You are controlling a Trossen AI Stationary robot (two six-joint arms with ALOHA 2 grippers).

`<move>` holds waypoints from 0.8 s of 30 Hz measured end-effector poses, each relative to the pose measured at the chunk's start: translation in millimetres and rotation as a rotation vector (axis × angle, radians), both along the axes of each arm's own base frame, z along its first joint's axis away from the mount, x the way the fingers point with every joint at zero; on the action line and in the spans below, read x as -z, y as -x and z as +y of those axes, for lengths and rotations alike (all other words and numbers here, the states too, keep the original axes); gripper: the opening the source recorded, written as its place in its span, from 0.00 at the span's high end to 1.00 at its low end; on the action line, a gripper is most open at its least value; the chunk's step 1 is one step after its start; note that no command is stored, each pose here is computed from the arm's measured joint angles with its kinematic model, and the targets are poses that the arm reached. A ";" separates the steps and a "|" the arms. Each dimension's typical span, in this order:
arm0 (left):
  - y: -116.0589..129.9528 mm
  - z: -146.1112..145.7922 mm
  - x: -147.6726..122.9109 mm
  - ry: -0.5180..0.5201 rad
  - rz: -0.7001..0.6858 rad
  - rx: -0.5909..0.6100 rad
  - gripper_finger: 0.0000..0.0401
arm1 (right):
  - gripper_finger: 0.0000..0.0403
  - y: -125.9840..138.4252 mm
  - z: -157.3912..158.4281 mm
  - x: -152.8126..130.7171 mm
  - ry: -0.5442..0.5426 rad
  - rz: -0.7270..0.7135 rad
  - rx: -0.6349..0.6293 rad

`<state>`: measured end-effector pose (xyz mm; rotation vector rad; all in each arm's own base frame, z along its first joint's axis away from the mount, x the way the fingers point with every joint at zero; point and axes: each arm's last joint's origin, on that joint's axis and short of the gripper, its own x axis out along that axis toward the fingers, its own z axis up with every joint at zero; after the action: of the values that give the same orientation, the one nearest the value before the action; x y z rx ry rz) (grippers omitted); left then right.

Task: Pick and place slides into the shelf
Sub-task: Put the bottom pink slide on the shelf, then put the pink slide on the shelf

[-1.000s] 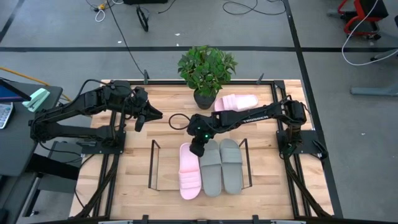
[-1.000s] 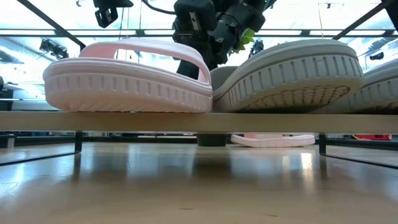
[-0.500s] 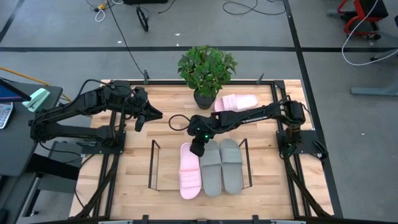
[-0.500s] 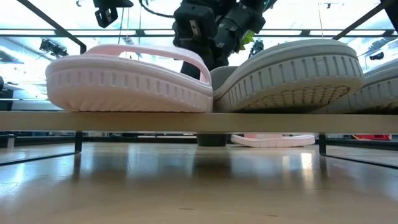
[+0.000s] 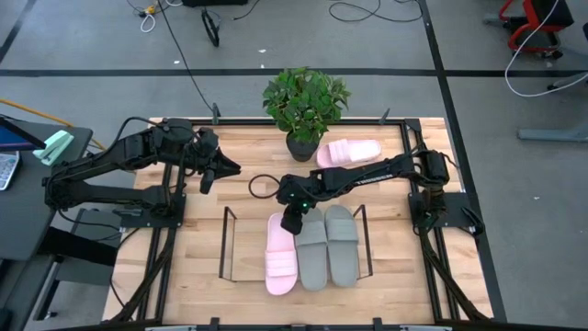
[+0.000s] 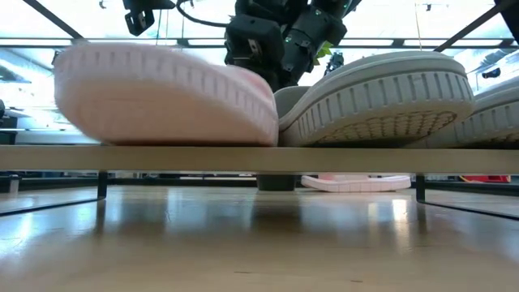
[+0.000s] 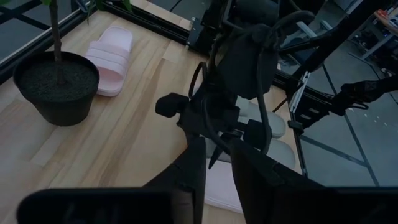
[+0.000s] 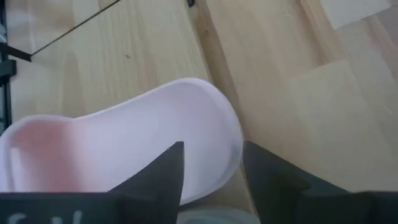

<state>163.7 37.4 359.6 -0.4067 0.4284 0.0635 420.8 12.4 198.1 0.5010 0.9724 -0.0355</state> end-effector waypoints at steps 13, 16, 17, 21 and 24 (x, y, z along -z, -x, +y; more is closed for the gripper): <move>0.2 0.0 0.2 0.000 0.002 -0.001 0.79 | 0.48 12.9 0.6 -24.7 -0.019 0.003 0.025; 0.2 0.0 0.2 0.001 0.003 -0.001 0.80 | 0.48 29.5 8.0 -42.7 0.009 0.045 0.022; 0.2 -0.1 0.2 0.001 0.003 0.000 0.80 | 0.49 36.3 10.6 -48.7 0.027 0.065 0.024; 0.2 0.0 0.2 0.004 0.003 -0.003 0.81 | 0.49 69.6 19.3 -79.5 0.111 0.125 0.097; 0.2 0.0 0.2 0.004 0.003 -0.002 0.80 | 0.49 97.6 23.2 -98.6 0.191 0.183 0.184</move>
<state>163.5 37.4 359.4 -0.4114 0.4308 0.0655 323.2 35.6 296.7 0.4136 1.0868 -0.3416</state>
